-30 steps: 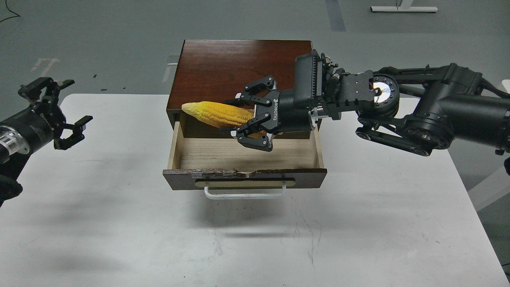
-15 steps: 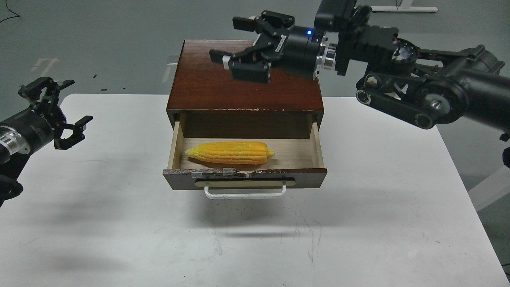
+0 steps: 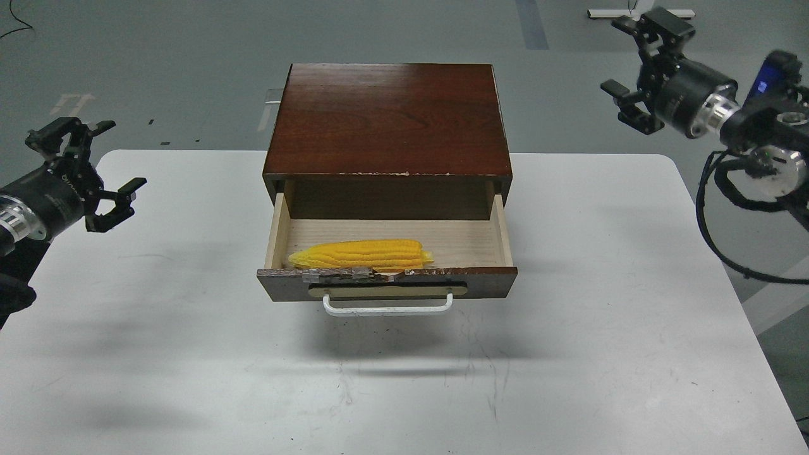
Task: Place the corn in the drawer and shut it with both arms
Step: 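Withdraw the right gripper up and away from the drawer, then bring the left gripper to the front of the drawer below the handle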
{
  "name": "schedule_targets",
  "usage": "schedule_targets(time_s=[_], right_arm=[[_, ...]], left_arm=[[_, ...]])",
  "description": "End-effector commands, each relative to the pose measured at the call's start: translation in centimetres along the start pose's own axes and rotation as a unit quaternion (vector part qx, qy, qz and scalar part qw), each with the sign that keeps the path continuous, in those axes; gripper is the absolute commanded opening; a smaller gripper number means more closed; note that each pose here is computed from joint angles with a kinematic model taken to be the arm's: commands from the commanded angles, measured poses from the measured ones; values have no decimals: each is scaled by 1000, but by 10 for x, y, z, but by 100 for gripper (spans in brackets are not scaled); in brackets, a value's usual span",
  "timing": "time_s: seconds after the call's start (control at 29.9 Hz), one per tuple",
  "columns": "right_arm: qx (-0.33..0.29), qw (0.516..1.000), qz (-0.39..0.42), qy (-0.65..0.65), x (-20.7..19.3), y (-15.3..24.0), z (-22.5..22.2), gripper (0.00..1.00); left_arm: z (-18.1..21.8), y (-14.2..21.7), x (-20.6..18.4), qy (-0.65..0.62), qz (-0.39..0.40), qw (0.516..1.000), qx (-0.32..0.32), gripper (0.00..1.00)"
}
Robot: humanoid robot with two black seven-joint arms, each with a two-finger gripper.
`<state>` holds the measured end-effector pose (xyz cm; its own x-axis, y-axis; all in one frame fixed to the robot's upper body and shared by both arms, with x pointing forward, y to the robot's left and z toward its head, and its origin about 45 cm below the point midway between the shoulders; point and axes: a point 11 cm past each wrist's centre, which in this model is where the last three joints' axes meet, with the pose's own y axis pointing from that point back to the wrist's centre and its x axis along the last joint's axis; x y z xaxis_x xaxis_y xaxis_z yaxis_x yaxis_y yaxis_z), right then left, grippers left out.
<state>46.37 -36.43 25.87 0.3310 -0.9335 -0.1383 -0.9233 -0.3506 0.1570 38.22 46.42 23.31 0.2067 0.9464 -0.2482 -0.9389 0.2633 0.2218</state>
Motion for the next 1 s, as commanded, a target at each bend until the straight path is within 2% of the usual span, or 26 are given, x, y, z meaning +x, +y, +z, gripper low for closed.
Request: schedule_targets(time_s=[0.0,0.1,0.2,0.23,0.27,0.33,0.4,0.47,0.5,0.57,0.6,0.64,0.67,0.7,0.74,0.8,0.9,0.97], right_arm=[[20,997,30,-74,13,15,19,100],[36,992,48,-109,22,24,28,100],[33,991,52,-115,22,26,35,100],[29,991,55,-117,23,28,40,100],[26,991,56,-119,23,29,44,100],[18,991,60,-122,24,33,53,100],[14,991,62,-122,25,36,58,100],[10,990,65,-122,26,39,63,100],[6,990,68,-121,28,41,66,100],[2,990,71,-120,30,44,70,100],[-1,990,74,-121,31,46,73,100],[-1,990,74,-121,31,46,73,100],[-6,990,76,-120,32,48,77,100],[-9,990,77,-122,32,50,81,100],[-10,989,78,-122,33,51,83,100],[-19,989,81,-124,33,56,93,100],[-25,989,86,-122,36,59,97,100],[-30,988,89,-122,37,63,102,100]], left_arm=[[3,-1,-1,-4,-2,1000,-3,98],[10,-2,-6,-31,-12,999,-26,98],[30,-3,-16,-125,-31,989,-78,98],[52,-2,-27,-202,-41,971,-124,98],[57,-4,-33,-243,-45,961,-120,98],[79,-3,-52,-390,-42,911,-126,98],[97,-1,-61,-445,-30,883,-146,98],[131,2,-80,-501,-19,844,-189,96],[145,2,-101,-520,-36,827,-213,90],[147,2,-138,-542,-85,803,-234,65],[141,4,-169,-558,-128,782,-248,50],[141,4,-169,-558,-128,781,-248,49],[133,9,-198,-580,-170,752,-261,31],[121,14,-224,-608,-207,716,-273,0],[116,16,-235,-624,-222,696,-278,0],[83,25,-275,-676,-285,613,-293,0],[44,27,-297,-707,-336,552,-287,0],[19,28,-296,-728,-361,520,-264,0]])
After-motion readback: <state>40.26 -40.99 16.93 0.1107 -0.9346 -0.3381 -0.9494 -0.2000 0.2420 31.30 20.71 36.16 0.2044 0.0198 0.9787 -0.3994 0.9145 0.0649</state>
